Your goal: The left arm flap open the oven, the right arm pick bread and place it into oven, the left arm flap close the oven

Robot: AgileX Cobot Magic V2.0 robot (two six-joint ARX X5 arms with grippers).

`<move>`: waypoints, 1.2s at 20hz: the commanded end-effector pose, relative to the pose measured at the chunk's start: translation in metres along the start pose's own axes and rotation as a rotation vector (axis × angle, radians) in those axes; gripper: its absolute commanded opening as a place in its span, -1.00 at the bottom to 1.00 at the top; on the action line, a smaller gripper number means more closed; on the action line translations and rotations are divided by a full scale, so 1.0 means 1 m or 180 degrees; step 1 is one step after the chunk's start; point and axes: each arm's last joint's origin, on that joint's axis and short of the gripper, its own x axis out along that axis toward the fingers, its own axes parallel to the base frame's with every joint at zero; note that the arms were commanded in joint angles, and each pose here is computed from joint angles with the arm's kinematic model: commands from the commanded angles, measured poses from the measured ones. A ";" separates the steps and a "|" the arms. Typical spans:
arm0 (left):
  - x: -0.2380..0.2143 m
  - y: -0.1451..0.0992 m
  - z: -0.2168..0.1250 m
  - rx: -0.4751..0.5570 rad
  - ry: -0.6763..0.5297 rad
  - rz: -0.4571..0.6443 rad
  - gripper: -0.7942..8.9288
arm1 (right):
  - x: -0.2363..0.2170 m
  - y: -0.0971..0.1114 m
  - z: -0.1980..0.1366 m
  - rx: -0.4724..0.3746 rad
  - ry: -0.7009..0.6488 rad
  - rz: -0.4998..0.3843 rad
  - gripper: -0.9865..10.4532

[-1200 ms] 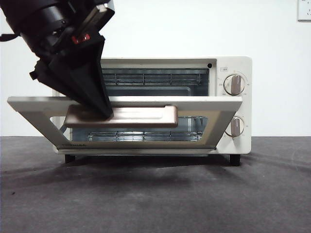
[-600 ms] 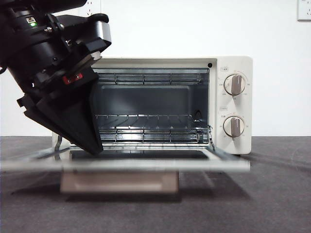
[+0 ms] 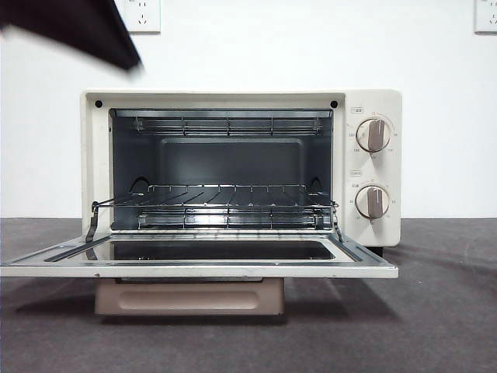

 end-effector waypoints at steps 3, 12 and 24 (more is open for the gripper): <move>-0.065 -0.007 -0.005 -0.0091 -0.0454 0.0270 -0.80 | 0.020 0.002 0.023 -0.0008 -0.0013 0.0217 -0.68; -0.134 -0.010 -0.029 -0.0198 -0.0859 0.0686 -0.80 | 0.084 0.013 0.045 -0.0177 0.0133 0.0263 -0.68; -0.144 -0.009 -0.046 -0.0209 -0.0650 0.0794 -0.80 | 0.200 0.019 0.042 -0.0208 0.0209 0.0002 -0.68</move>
